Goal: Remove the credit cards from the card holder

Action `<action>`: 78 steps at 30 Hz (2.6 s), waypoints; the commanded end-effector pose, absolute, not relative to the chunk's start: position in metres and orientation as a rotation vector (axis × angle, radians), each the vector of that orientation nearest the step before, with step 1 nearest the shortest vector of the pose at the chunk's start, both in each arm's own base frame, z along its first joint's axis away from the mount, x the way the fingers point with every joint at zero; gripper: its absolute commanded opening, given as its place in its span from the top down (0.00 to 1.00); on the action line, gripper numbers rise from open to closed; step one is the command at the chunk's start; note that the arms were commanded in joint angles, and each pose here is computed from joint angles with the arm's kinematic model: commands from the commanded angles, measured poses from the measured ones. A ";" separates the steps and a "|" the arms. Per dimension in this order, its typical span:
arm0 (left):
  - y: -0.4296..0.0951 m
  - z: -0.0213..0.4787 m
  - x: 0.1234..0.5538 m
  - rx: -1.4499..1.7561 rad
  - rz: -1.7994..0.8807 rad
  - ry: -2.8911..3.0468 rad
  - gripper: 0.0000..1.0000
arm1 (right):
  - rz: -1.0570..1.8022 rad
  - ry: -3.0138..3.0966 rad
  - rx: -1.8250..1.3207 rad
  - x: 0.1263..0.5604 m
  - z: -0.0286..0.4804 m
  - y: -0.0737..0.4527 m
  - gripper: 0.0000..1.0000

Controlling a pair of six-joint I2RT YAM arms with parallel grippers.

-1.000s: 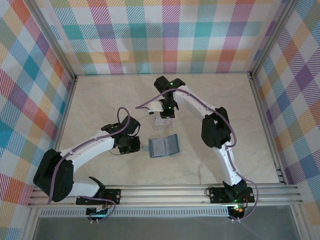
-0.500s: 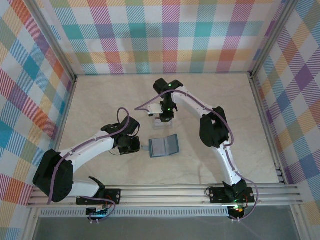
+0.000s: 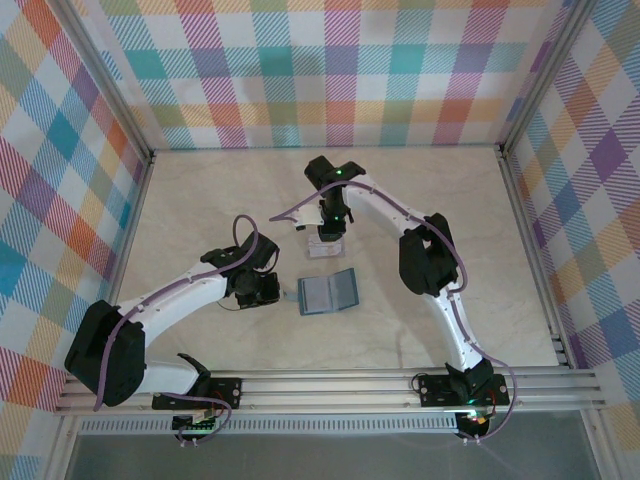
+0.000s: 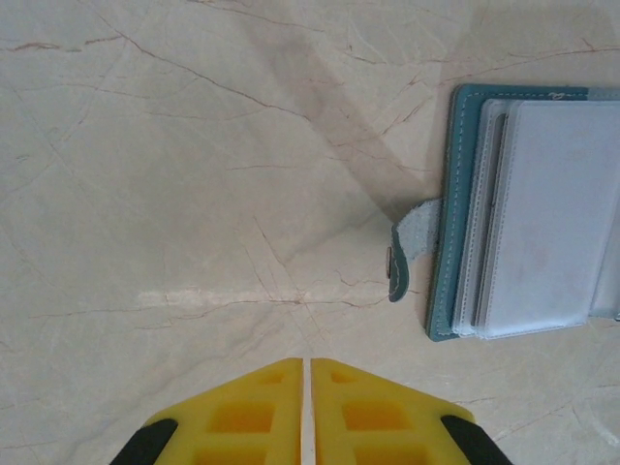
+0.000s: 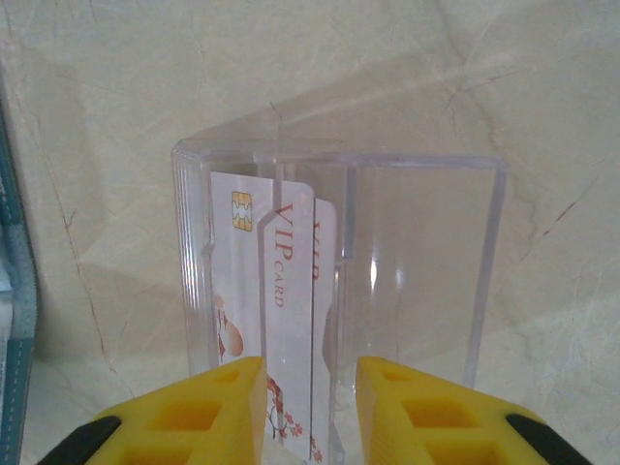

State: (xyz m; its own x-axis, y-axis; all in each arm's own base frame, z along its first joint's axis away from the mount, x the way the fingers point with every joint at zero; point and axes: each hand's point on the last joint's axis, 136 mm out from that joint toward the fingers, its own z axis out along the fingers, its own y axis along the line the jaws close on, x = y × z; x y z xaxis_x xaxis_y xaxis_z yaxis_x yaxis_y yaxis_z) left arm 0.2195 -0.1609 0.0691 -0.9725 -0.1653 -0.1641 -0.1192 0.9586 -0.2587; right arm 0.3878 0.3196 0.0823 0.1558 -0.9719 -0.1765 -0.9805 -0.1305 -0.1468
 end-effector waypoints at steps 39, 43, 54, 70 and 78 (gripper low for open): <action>-0.228 0.073 0.260 -0.079 -0.682 2.941 0.91 | 0.955 2.806 -0.239 0.284 0.142 0.315 0.78; -0.231 0.066 0.259 -0.063 -0.685 2.961 0.92 | 1.039 2.842 -0.172 0.273 0.129 0.319 0.80; -0.232 0.040 0.254 -0.074 -0.640 3.013 0.93 | 1.057 2.935 -0.156 0.253 0.104 0.326 0.81; -0.217 0.013 0.241 -0.090 -0.533 3.085 0.94 | 1.025 3.050 -0.168 0.240 0.074 0.353 0.82; -0.211 0.006 0.237 -0.080 -0.488 3.104 0.94 | 1.056 3.093 -0.171 0.236 0.057 0.369 0.83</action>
State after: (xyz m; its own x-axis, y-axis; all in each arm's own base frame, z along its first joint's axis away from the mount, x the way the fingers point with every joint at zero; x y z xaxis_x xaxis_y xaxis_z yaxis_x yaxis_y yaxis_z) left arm 0.2469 -0.2185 0.0191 -0.9973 -0.0718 -0.0155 -0.0617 0.9331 -0.3543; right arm 0.2363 0.3531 0.0547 -0.9895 -0.1278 0.0676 -0.0652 0.8116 0.5805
